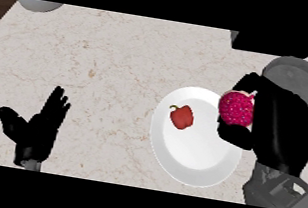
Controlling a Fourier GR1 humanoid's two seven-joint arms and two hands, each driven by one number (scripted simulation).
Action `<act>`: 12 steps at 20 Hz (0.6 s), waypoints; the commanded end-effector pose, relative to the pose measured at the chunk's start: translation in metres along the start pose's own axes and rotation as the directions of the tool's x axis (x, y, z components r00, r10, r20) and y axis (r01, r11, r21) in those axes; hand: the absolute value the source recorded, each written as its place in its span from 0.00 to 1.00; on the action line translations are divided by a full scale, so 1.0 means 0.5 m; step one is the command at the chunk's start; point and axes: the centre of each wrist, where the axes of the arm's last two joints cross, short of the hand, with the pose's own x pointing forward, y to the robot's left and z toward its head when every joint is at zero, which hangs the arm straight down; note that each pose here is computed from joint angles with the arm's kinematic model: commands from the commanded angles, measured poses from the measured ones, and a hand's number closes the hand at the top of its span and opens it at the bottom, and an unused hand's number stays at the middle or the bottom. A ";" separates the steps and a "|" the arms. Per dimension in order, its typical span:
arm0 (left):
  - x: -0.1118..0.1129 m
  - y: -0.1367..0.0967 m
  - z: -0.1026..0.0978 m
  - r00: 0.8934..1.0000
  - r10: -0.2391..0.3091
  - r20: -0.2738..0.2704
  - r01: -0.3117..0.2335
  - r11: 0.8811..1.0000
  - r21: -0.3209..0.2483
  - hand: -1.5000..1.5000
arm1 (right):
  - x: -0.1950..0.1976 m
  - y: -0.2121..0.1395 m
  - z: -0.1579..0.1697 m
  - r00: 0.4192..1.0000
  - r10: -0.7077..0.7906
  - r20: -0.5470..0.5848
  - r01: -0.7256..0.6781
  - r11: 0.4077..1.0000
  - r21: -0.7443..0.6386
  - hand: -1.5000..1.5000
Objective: Pick the cupcake from the plate and place it in the pan
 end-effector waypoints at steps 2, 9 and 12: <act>-0.026 0.012 0.000 0.999 0.000 -0.047 0.000 1.000 0.009 0.50 | -0.044 -0.025 -0.074 0.994 -0.097 -0.054 0.095 0.995 -0.034 1.00; 0.007 0.005 0.002 0.999 -0.001 -0.038 0.000 1.000 -0.020 0.50 | -0.153 -0.008 -0.195 0.992 -0.058 -0.110 0.045 0.992 -0.121 1.00; -0.022 -0.008 0.000 0.999 0.006 -0.043 -0.006 1.000 -0.010 0.50 | -0.244 0.018 -0.221 0.991 -0.006 -0.131 -0.012 0.991 -0.134 1.00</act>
